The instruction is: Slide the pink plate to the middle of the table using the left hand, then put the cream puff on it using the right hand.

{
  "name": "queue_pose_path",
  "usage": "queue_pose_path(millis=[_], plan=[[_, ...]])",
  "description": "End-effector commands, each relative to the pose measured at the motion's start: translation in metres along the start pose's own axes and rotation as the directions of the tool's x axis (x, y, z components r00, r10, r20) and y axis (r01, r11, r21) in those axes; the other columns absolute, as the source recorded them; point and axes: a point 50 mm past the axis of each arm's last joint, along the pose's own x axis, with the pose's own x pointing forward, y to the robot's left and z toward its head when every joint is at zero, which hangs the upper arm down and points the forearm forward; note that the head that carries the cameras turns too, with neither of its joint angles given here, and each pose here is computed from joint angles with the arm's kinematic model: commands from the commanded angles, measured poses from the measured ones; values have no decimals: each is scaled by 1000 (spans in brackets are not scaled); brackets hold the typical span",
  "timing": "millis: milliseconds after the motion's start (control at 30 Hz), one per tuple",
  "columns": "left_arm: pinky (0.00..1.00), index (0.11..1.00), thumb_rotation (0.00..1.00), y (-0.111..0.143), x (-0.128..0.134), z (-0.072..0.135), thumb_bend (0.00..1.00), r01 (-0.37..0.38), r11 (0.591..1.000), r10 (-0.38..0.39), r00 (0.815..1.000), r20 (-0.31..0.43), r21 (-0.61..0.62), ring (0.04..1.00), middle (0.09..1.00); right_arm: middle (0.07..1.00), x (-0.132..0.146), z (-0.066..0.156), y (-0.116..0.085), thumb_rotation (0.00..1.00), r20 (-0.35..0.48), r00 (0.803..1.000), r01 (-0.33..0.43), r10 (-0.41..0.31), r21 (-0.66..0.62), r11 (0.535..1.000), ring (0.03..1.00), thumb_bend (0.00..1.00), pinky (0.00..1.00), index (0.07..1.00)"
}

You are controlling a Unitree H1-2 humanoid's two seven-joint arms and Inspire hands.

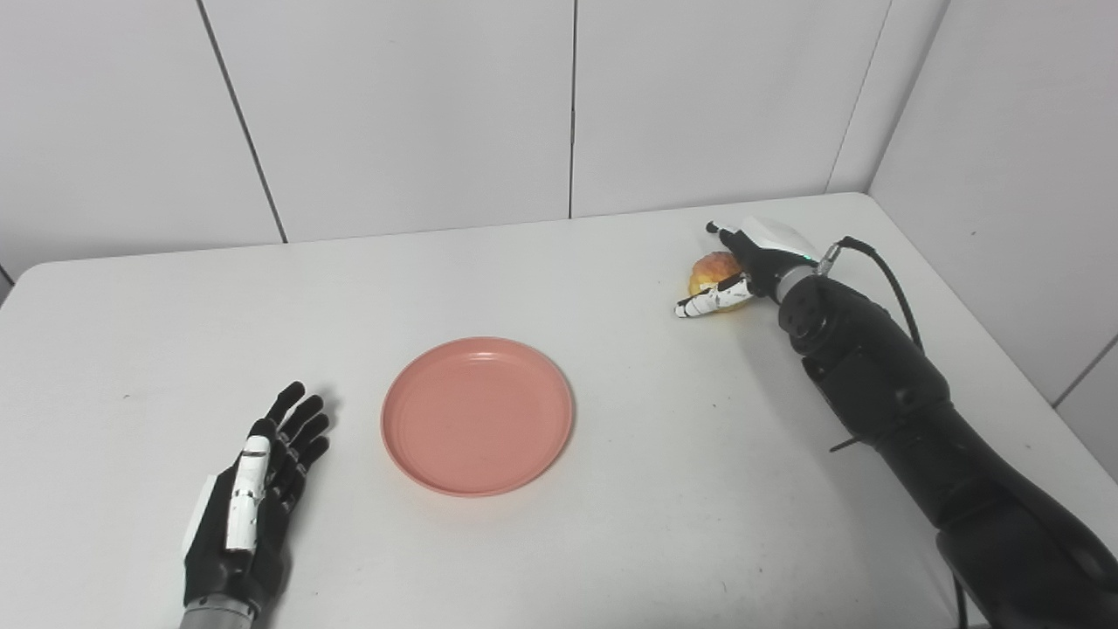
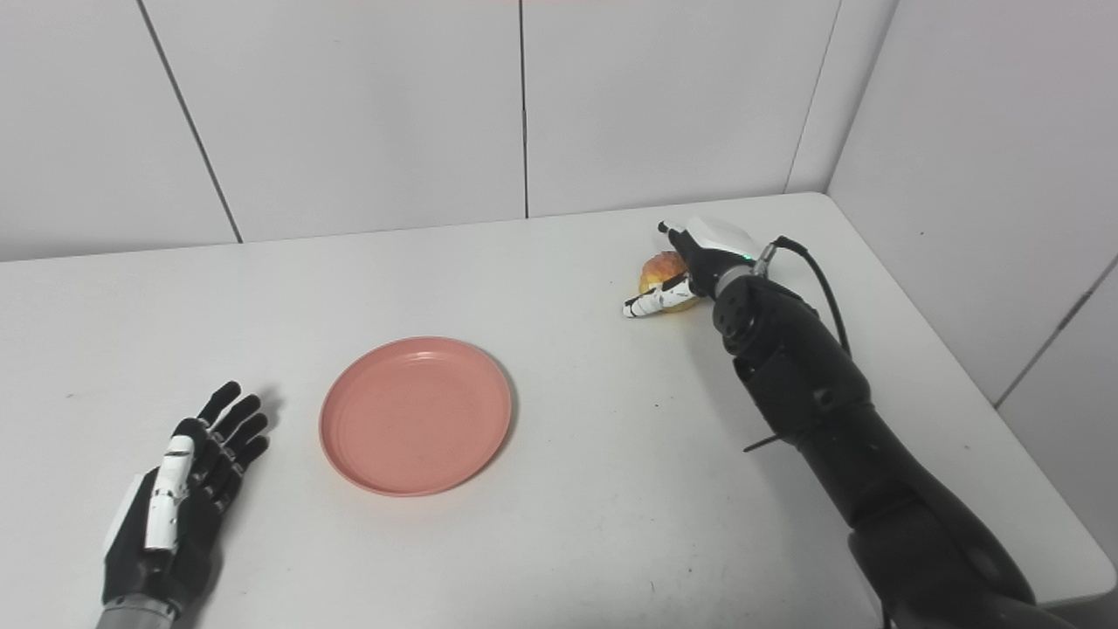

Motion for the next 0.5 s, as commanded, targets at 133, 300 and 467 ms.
queue_pose_path(millis=[133,300,467], plan=[[931,878,988,-4,0,8,416,5,1000,-6,999,36,9,913,901,952,9,18,-36,393,52,995,88,-88,2,996,922,896,801,939],[928,870,968,-4,0,8,427,2,1000,-2,999,35,12,907,895,945,13,12,-35,419,39,995,87,-87,-10,996,887,910,753,943],[929,872,966,-4,1,7,424,3,1000,-4,999,32,8,906,896,919,13,11,-36,420,28,996,88,-87,-14,996,851,909,707,936]])
